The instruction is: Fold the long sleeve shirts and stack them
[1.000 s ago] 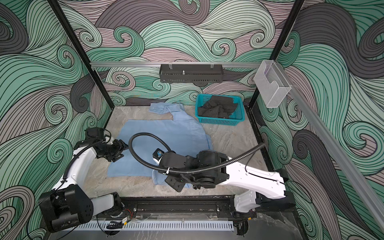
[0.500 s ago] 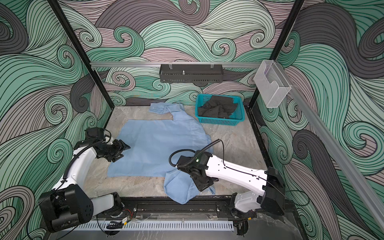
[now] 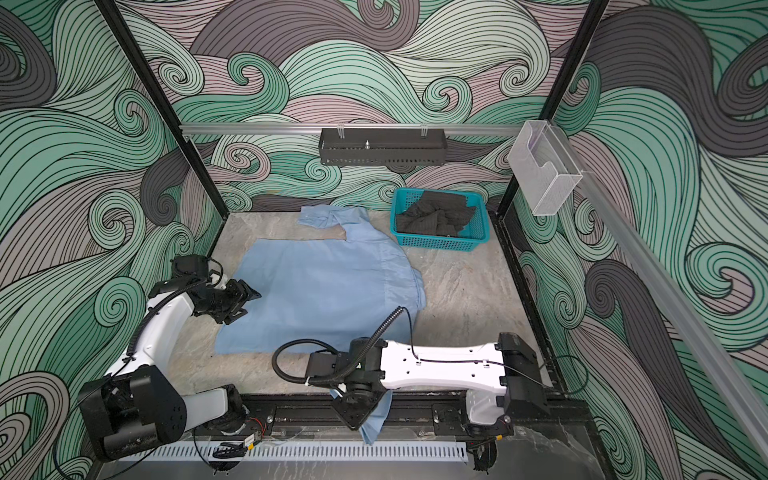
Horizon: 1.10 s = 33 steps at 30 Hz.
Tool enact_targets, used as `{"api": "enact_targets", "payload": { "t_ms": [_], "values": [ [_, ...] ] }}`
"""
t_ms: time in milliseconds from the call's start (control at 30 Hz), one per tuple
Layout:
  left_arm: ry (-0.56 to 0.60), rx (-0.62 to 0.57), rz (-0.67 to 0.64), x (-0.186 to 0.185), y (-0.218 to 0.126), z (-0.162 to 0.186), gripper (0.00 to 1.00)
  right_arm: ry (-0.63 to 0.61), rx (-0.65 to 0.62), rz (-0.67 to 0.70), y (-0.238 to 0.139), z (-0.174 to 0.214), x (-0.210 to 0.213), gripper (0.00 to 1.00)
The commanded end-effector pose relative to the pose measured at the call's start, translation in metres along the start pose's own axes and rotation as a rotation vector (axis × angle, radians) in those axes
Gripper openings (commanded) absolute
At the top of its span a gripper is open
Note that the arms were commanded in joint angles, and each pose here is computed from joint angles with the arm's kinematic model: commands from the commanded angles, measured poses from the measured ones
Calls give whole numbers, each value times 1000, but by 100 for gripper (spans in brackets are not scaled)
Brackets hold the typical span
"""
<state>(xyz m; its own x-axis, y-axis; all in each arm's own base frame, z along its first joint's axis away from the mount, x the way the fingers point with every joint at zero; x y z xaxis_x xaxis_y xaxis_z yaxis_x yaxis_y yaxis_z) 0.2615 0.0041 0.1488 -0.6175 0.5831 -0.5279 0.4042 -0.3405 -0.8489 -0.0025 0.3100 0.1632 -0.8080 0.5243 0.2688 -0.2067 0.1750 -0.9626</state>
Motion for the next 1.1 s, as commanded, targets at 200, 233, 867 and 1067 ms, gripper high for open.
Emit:
{"api": "enact_targets", "payload": {
  "t_ms": [200, 233, 867, 1067],
  "values": [
    [26, -6, -20, 1, -4, 0, 66, 22, -264, 105, -11, -68, -11, 84],
    [28, -5, -23, 1, -3, 0, 66, 56, -308, 120, -22, -67, -22, 87],
    [-95, 128, -146, 38, 64, -3, 63, 1041, -253, 265, 22, -5, -271, 80],
    [-105, 141, -184, 46, 71, -3, 63, 1085, -312, 75, 53, -13, -273, 67]
  ]
}}
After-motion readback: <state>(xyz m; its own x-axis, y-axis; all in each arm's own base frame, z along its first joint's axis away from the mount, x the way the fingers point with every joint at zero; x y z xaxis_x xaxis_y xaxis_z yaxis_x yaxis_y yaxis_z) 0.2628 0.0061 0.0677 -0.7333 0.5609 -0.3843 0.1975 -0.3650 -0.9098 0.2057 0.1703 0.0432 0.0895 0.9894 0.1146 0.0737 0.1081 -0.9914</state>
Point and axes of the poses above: each gripper's point midway between its finger pads, its own y axis out along the fingers, its own x axis along the line the jaws close on, z = x × y, the point moved 2 cm from there along -y, back along the fingers, and after that the axes turned 6 degrees about -y, right-handed, at the moved point
